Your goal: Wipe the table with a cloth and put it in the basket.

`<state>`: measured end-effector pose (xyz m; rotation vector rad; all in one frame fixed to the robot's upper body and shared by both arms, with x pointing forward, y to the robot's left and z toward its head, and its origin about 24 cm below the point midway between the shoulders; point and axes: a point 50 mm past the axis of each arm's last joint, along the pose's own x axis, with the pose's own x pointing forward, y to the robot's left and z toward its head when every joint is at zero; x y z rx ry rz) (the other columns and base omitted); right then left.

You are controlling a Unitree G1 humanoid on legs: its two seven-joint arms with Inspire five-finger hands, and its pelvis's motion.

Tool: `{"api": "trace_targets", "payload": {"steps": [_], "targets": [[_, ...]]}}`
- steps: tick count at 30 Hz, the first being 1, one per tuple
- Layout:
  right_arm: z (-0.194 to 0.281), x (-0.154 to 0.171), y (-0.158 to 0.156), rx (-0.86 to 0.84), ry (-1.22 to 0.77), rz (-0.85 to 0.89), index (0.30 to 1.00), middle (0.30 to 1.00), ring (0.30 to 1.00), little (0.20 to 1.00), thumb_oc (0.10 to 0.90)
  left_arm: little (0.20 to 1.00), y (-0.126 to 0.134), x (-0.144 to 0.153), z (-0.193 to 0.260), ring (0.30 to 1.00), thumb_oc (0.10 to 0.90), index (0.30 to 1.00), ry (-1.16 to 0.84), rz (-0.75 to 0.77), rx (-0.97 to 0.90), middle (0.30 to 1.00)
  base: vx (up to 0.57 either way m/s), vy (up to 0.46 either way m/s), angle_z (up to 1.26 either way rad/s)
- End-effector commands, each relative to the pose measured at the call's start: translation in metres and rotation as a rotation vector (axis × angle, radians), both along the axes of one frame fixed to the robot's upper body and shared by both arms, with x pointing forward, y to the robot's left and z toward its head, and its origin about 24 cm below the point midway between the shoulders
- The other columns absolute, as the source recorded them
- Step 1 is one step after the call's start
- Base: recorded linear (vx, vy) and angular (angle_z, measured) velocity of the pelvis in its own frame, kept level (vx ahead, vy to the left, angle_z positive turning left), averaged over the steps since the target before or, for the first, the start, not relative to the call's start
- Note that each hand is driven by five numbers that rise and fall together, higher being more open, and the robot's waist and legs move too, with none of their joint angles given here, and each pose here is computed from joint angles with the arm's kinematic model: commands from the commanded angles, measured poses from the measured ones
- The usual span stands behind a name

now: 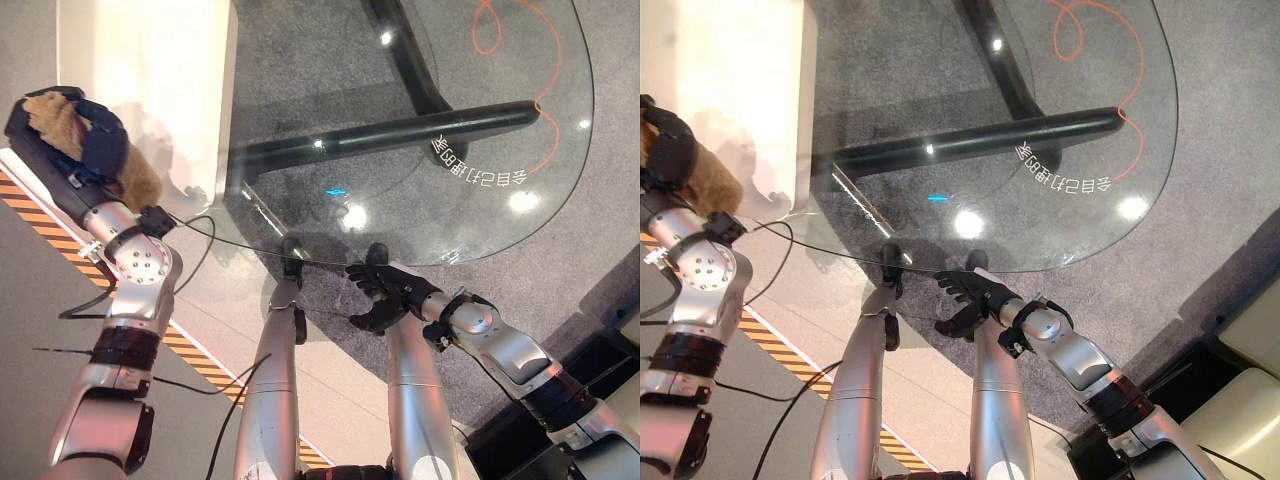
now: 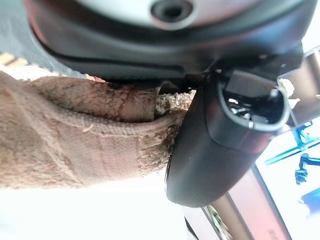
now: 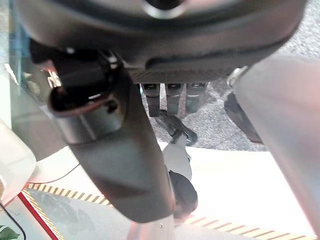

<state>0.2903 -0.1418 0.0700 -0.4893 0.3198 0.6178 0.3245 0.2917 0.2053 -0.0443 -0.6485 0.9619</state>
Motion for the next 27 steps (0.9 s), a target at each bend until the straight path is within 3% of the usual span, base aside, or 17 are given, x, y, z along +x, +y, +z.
{"api": "trace_targets", "payload": {"steps": [1,11,27], "targets": [[-0.006,-0.017,0.017,0.095,0.074,0.131,0.9,0.9,0.9,0.9,0.8,0.2,0.028,-0.024,0.059,0.3,0.1,0.3,-0.212,0.188,0.136,0.3,0.0,0.0,0.0],[-0.003,-0.015,0.026,0.145,0.093,0.164,0.9,0.9,0.9,0.9,0.8,0.2,0.025,-0.011,0.101,0.3,0.1,0.3,-0.181,0.195,0.25,0.3,-0.01,-0.004,-0.01],[-0.004,-0.008,0.023,0.192,0.091,0.165,0.9,0.9,0.9,0.9,0.8,0.2,0.038,0.015,0.106,0.3,0.1,0.3,0.097,0.167,0.305,0.3,0.0,-0.015,-0.02]]}}
